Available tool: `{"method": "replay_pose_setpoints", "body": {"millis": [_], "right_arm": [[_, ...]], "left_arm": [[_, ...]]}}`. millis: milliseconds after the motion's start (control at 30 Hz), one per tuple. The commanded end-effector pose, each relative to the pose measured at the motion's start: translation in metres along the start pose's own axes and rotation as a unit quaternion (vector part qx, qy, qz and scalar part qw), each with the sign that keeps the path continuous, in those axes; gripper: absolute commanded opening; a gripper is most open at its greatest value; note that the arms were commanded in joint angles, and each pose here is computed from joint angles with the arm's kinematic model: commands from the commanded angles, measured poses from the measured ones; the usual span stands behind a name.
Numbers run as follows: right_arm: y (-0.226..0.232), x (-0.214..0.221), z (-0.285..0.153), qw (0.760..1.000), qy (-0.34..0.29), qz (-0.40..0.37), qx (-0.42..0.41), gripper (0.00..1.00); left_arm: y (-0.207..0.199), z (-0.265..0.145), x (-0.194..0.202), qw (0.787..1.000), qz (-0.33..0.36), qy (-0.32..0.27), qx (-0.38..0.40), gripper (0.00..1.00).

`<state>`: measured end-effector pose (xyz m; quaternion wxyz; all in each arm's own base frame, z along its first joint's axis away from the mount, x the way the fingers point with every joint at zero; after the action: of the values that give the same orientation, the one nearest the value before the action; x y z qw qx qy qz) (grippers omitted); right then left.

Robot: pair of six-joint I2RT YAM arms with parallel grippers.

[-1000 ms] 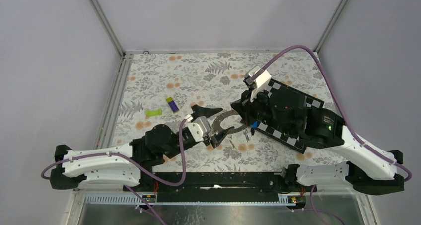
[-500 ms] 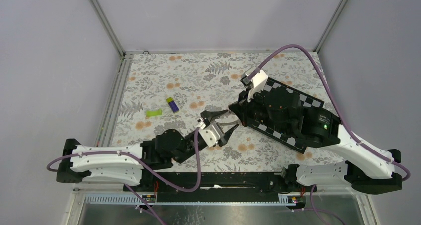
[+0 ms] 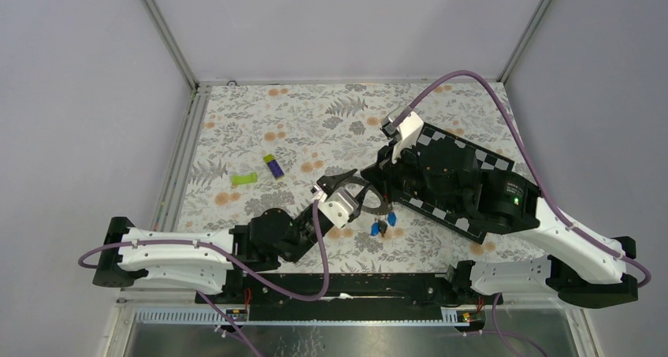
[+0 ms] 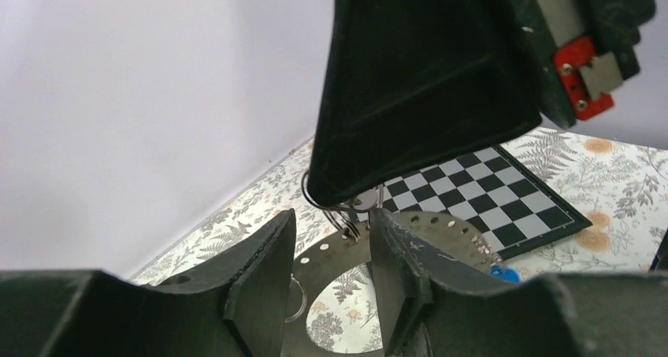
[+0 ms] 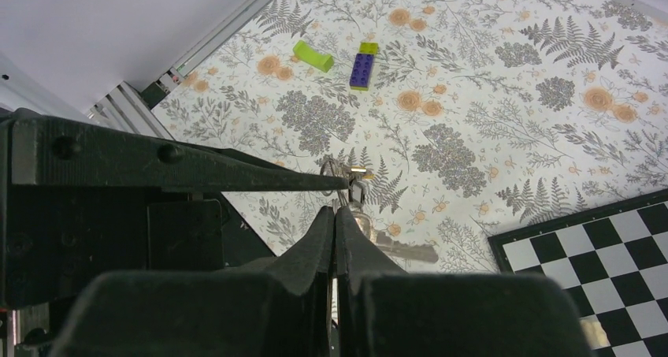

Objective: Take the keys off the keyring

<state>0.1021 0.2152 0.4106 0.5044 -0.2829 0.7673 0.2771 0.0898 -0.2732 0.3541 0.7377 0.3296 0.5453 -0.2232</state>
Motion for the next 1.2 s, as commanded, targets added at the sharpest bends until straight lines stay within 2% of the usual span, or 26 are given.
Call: {"method": "replay_pose_setpoints", "body": {"millis": [0,200,400,567,867,1167], "right_arm": [[0.006,-0.026,-0.013,0.997,-0.056,0.031,-0.030,0.00],[0.007,-0.026,-0.016,0.997,-0.056,0.033,-0.037,0.00],[0.005,-0.025,-0.018,0.997,-0.057,0.033,-0.038,0.00],[0.004,-0.027,-0.022,0.997,-0.063,0.034,-0.036,0.00],[-0.001,-0.025,-0.028,0.997,-0.071,-0.004,-0.041,0.00],[-0.005,-0.022,-0.041,0.995,-0.079,-0.027,-0.059,0.00]], "left_arm": [[0.013,0.003,-0.023,0.998,-0.028,-0.033,-0.052,0.45],[0.012,0.003,-0.020,0.997,-0.027,-0.031,-0.059,0.45],[0.012,0.003,-0.019,0.998,-0.025,-0.030,-0.058,0.28],[0.011,0.001,-0.018,0.998,-0.028,-0.029,-0.047,0.26],[0.012,-0.008,-0.022,0.999,-0.041,-0.034,-0.008,0.00],[0.010,-0.022,-0.032,0.995,-0.029,-0.037,0.084,0.00]]}}
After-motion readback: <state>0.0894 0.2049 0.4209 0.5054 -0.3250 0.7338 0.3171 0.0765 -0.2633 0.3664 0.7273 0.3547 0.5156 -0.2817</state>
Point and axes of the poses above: each gripper's point midway between its finger pads, its own z axis out along the fingers, its own y axis along the line the jaws close on, x = y × z, the point moved 8 cm from there along -z, back along the fingers, and after that the axes turned 2 degrees about -z, right-handed, at the moved point
